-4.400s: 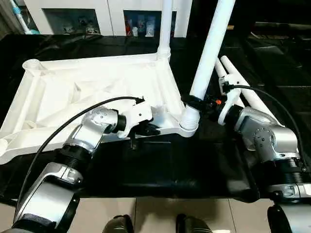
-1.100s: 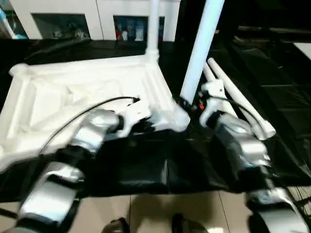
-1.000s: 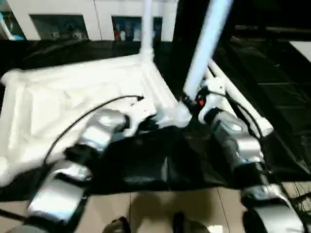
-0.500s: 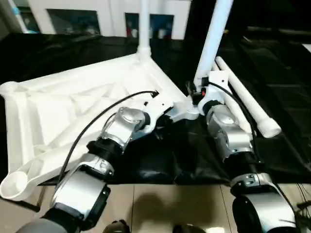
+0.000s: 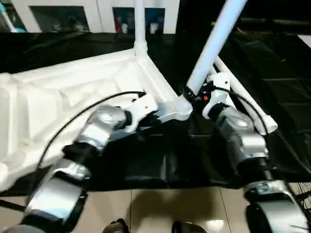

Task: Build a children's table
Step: Insert table leg to table base

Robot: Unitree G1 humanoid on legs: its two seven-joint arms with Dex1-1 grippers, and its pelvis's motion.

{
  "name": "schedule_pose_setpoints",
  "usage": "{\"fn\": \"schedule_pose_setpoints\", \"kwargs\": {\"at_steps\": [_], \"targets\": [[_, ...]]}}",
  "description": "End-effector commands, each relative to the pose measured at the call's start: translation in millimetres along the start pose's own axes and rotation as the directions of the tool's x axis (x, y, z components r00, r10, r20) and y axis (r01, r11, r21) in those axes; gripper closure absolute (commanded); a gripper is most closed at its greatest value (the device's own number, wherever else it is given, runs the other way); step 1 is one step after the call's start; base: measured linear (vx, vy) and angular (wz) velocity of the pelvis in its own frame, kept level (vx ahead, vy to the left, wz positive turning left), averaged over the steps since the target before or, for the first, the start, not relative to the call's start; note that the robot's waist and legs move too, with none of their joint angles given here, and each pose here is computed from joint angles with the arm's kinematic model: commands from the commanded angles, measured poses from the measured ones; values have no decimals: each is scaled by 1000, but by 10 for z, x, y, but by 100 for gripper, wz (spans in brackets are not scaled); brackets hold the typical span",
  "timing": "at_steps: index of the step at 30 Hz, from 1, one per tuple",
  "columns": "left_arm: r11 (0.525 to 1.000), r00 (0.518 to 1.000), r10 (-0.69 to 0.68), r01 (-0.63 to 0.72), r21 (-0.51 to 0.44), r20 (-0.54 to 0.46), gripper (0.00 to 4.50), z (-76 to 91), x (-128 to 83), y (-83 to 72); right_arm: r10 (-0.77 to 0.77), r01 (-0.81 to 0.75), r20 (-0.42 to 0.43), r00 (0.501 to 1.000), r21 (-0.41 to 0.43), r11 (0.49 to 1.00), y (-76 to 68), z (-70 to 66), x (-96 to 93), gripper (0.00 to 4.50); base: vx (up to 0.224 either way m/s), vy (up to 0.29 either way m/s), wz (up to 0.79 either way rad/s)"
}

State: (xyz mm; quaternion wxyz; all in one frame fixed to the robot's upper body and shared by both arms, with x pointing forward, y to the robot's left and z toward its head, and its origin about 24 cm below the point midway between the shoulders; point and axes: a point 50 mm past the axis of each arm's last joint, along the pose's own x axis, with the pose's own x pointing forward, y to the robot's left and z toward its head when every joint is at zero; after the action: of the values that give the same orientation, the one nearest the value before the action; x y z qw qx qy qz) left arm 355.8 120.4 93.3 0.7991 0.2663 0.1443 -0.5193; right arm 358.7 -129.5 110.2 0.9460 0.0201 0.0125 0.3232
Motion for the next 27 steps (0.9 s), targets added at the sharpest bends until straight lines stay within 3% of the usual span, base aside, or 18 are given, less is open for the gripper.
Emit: {"fn": "schedule_pose_setpoints", "kwargs": {"at_steps": [1, 11, 22, 27], "targets": [[997, 996, -80, 80, 23, 42, 450, 14, -67, -45, -15, 42, -299, 954, 84, 996, -86, -604, -242, 267, 68, -14, -5], [992, 992, -121, 119, 50, 38, 450, -24, -230, 1, 106, -83, -377, 920, 76, 994, -199, -550, -389, 267, 0, 0, 0], [988, 989, -145, 143, 60, 35, 450, -27, -279, 6, 191, -192, -484, 854, 49, 980, -221, -713, -559, 267, 0, 0, 0], [988, 989, -146, 144, 65, 37, 450, -17, -278, 10, 177, -171, -475, 862, 55, 984, -235, -723, -577, 267, 0, 0, 0]]}}
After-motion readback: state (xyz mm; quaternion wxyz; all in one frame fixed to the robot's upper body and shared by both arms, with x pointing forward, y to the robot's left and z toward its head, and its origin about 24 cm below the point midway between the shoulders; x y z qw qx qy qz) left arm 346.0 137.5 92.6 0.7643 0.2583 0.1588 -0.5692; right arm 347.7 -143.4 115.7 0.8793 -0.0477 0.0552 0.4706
